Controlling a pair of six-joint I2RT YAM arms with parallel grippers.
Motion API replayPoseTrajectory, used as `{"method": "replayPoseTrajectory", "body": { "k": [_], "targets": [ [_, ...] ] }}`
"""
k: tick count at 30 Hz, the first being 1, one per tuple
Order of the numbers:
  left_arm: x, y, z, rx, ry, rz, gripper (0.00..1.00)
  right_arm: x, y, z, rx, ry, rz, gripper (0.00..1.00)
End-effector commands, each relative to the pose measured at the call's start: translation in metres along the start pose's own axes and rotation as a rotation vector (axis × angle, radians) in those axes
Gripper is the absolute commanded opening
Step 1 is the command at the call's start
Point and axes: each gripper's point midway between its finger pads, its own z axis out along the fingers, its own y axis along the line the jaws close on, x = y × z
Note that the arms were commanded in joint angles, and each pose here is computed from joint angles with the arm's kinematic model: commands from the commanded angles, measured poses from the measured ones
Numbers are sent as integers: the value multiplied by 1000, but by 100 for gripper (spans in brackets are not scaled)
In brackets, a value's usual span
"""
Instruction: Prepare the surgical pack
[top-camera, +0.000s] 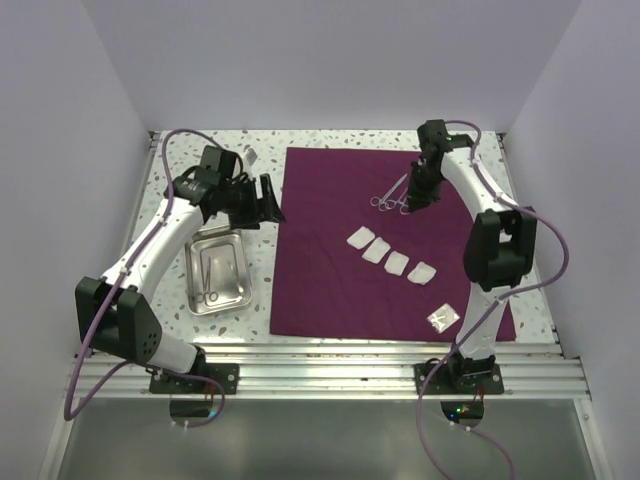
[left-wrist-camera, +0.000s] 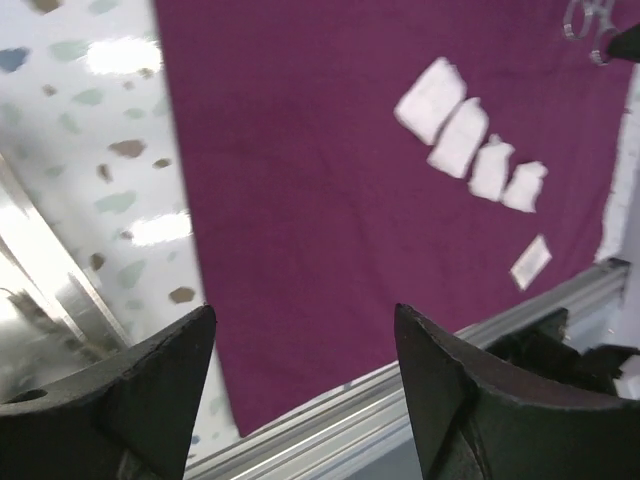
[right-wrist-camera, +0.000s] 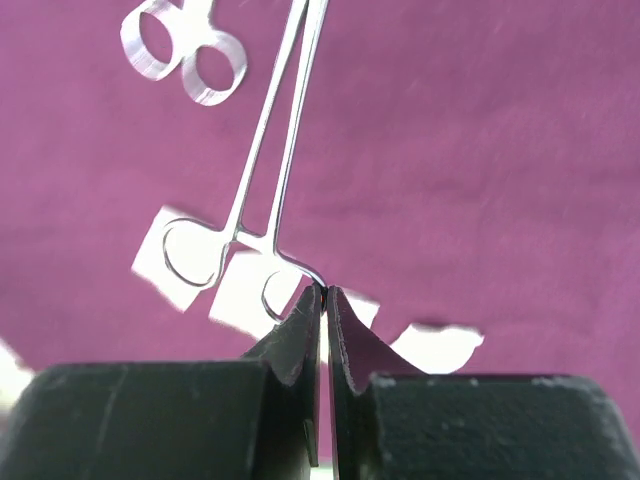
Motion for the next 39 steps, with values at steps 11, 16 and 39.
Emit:
{"method": "replayPoseTrajectory", "body": {
  "k": [11,16,39],
  "targets": [
    [-29,-103,2,621,-64,-21,83,118,139,-124,-533,-34,-446,0],
    [-30,-102,11,621,-46,-37,84,148,173,-148,-638,-40,-527,0],
    [-13,12,24,-124,22,-27,0,94,196,-106,-364,-87,-438,51]
  ]
}}
